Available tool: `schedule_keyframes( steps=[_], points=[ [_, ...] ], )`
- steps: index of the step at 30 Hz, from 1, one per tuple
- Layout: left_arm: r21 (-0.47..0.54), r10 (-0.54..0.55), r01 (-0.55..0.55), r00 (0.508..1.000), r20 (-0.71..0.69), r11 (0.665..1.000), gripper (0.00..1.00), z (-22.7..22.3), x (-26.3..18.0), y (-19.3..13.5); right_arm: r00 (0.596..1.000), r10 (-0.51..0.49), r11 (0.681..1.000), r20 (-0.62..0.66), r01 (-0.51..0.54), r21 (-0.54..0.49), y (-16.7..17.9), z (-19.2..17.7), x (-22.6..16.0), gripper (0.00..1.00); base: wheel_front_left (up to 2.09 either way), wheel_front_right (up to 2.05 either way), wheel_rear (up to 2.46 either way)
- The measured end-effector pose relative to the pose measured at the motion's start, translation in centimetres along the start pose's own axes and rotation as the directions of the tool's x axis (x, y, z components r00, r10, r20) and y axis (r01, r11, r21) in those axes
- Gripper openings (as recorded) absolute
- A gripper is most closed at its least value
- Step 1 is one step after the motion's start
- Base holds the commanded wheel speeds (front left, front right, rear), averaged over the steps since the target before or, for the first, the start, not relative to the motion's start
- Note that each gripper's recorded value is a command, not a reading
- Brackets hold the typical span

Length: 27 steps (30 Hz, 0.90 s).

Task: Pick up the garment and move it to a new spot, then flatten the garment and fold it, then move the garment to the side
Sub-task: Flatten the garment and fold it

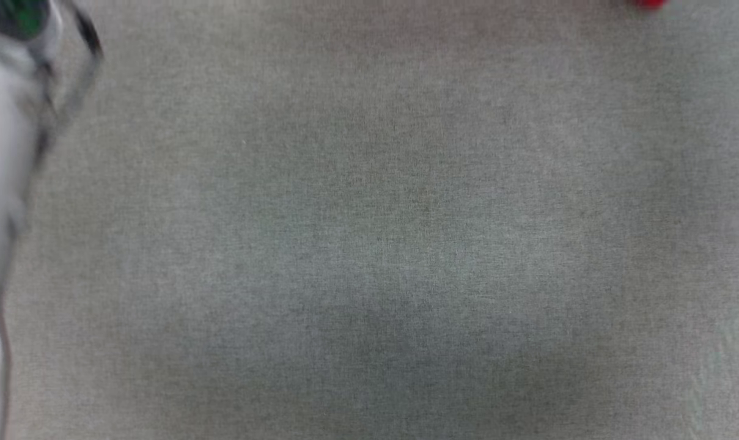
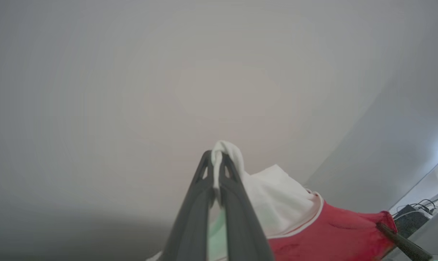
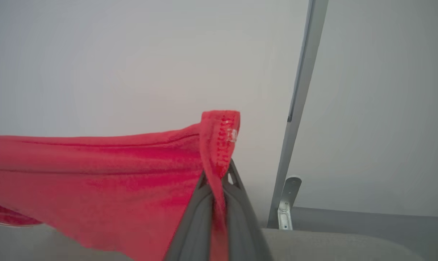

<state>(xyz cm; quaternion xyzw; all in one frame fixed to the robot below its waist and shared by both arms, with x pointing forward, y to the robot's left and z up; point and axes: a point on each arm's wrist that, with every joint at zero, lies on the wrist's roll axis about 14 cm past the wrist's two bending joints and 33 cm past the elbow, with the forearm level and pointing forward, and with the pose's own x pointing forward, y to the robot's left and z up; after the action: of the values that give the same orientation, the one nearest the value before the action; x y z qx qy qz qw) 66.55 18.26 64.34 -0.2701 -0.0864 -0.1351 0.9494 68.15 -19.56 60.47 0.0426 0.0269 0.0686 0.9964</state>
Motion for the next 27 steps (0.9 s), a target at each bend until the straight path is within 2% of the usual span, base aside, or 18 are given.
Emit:
schedule_keyframes(
  steps=[5,15,22,27],
  points=[
    [-0.058,0.009,-0.013,0.997,-0.080,0.998,0.00,-4.1,-5.2,1.1,0.995,0.049,0.999,-0.086,-0.049,0.002,0.6,-3.7,-2.7,0.00,0.00,0.00,0.00],
    [-0.190,0.060,-0.099,0.978,-0.198,0.977,0.00,-10.0,-15.9,1.8,0.977,0.123,0.992,-0.172,-0.115,0.057,0.9,-8.4,-10.0,0.00,0.00,0.00,0.00],
    [-0.265,0.095,-0.157,0.968,-0.232,0.951,0.00,-11.4,-21.9,0.9,0.966,0.103,0.993,-0.237,-0.087,0.077,-0.3,-10.8,-15.9,0.00,0.00,0.00,0.00],
    [-0.257,0.097,-0.161,0.965,-0.244,0.953,0.00,-11.1,-25.2,-0.5,0.960,0.099,0.993,-0.263,-0.078,0.091,0.0,-11.1,-19.6,0.00,0.00,0.00,0.00]
  ],
)
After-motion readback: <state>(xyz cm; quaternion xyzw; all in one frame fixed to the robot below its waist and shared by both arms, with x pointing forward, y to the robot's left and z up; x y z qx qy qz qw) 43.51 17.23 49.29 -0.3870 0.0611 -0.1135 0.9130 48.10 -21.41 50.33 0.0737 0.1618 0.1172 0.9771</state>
